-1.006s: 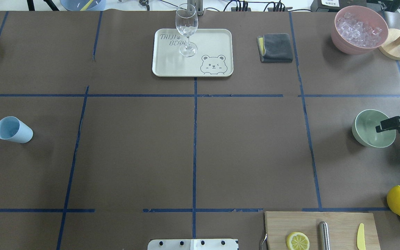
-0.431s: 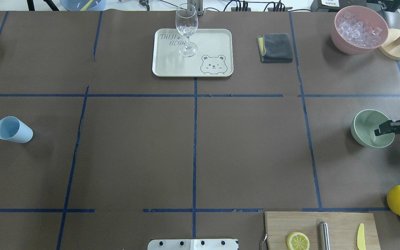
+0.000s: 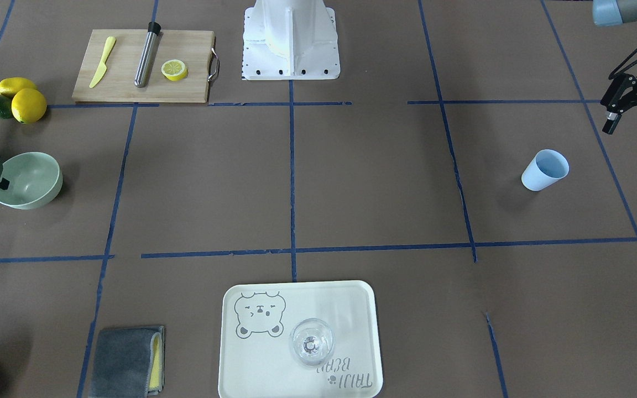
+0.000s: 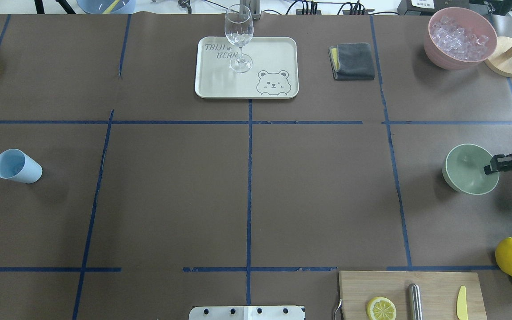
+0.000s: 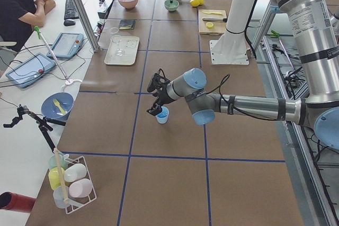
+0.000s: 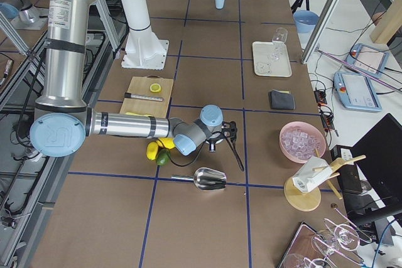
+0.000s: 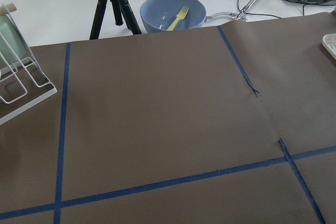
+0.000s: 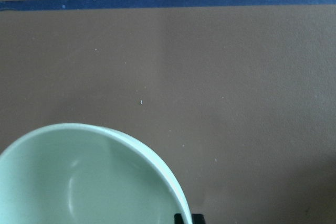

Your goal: Pour ice into bowl

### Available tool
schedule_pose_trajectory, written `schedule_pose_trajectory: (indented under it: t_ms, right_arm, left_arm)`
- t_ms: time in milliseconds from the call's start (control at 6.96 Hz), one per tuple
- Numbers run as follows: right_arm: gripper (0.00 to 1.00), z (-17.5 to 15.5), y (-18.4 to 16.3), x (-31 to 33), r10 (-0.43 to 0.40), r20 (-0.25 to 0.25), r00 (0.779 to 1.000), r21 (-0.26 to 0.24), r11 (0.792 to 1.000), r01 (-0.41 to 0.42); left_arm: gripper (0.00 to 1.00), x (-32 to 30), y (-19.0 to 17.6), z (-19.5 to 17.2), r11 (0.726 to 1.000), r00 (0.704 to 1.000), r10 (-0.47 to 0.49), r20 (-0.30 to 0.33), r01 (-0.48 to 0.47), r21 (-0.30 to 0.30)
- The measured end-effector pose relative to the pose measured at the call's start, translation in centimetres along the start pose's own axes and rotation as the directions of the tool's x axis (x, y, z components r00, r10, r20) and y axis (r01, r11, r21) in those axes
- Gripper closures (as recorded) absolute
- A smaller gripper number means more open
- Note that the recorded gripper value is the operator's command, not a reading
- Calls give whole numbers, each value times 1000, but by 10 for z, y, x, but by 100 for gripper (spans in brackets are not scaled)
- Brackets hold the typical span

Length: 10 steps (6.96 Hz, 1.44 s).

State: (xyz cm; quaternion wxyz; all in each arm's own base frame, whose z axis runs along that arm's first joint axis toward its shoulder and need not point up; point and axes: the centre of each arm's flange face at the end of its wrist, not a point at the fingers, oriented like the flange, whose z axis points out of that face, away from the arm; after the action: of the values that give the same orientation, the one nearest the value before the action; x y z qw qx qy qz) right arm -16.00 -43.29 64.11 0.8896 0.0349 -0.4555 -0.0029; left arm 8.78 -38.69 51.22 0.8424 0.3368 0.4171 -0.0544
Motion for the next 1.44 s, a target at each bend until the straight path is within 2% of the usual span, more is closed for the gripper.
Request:
schedule_pose_trajectory:
  t_ms: [287,431,862,1149,1436]
  right_arm:
    - [100,-27,-10,-7,17,76,997,-3,1000,-17]
    - [100,-44,-18,-17,39,115,993,-4,999,-39]
    - [100,-87,-56,-113,151,173,973,-19,989,-150]
    - [100,-88,-78,-206,230,200,952,-62,973,-222]
    - [100,-76,-82,-271,263,207,942,-79,964,-252]
  left_arm:
    - [0,31,16,12,1000,1000,-30,-2,30,1]
    - [0,41,30,15,999,999,-42,17,42,4]
    - [0,62,105,23,993,991,-114,74,112,24]
    - [0,64,162,34,987,981,-160,113,155,52]
    - [0,55,191,51,983,975,-158,154,141,114]
